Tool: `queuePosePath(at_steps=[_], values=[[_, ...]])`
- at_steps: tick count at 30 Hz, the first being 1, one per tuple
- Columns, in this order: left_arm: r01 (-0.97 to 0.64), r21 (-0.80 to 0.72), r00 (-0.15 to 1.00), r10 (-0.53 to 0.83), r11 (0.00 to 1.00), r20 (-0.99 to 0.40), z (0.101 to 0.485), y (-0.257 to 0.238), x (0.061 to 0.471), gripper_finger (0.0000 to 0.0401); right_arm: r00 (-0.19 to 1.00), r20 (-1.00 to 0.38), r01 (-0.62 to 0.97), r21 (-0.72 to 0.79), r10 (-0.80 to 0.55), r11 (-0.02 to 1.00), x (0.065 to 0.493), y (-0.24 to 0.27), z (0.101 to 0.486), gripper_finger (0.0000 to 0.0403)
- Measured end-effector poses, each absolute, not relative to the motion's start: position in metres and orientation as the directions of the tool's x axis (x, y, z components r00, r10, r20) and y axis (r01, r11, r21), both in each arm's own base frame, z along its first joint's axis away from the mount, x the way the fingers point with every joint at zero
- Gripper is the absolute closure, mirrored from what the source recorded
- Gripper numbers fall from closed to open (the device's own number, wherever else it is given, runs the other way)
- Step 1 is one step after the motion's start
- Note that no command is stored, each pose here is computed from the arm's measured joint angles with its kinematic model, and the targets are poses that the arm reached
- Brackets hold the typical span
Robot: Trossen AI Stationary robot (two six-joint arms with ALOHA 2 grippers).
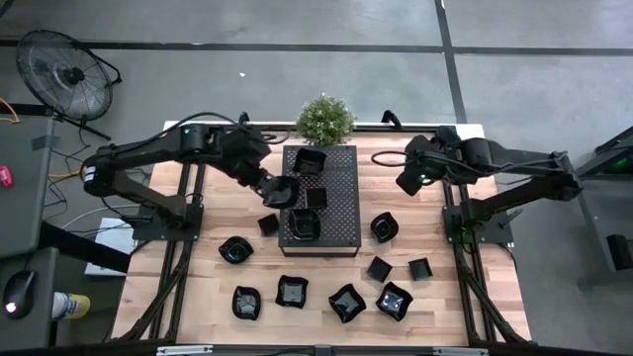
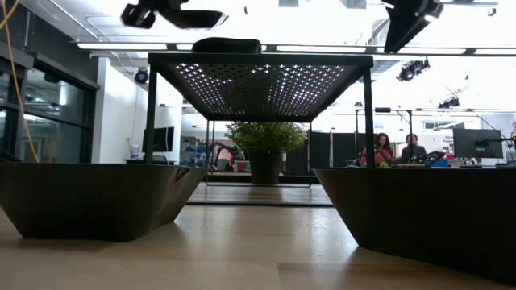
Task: Pick & Place Mini shaped plates
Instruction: Stack the leaf-shaped plate on top of the leaf-shaped plate on the shelf
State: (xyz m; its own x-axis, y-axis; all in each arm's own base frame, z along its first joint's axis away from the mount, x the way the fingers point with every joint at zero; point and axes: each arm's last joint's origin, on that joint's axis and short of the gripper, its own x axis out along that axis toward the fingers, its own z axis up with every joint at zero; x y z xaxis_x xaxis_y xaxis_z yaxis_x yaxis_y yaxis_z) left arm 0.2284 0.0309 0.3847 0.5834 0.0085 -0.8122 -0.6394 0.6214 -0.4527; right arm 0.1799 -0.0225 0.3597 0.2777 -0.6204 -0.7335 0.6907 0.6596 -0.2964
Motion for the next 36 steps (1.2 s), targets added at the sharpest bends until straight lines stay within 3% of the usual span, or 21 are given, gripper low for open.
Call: queuePosePath(at_steps=[11,20,28,36], values=[[-0.594,-0.712,0.774,0.023,0.376,-0.633,0.351,0.017,0.210,0.0401,0.335,-0.708,0.653,-0.301,-0.621,0.695,0.154,-0.021,0.344,0.0194],[-0.623,-0.773,0.779,0.193,0.123,-0.597,0.348,-0.017,0.222,0.0401,0.404,-0.646,0.614,-0.333,-0.648,0.715,0.132,-0.021,0.326,0.0194],[-0.608,-0.784,0.737,0.278,-0.126,-0.617,0.327,-0.050,0.242,0.0401,0.484,-0.657,0.551,-0.284,-0.577,0.785,0.123,-0.019,0.309,0.0194],[-0.506,-0.817,0.749,0.328,-0.277,-0.576,0.308,-0.084,0.267,0.0401,0.562,-0.639,0.508,-0.234,-0.525,0.829,0.123,-0.017,0.310,0.0194]])
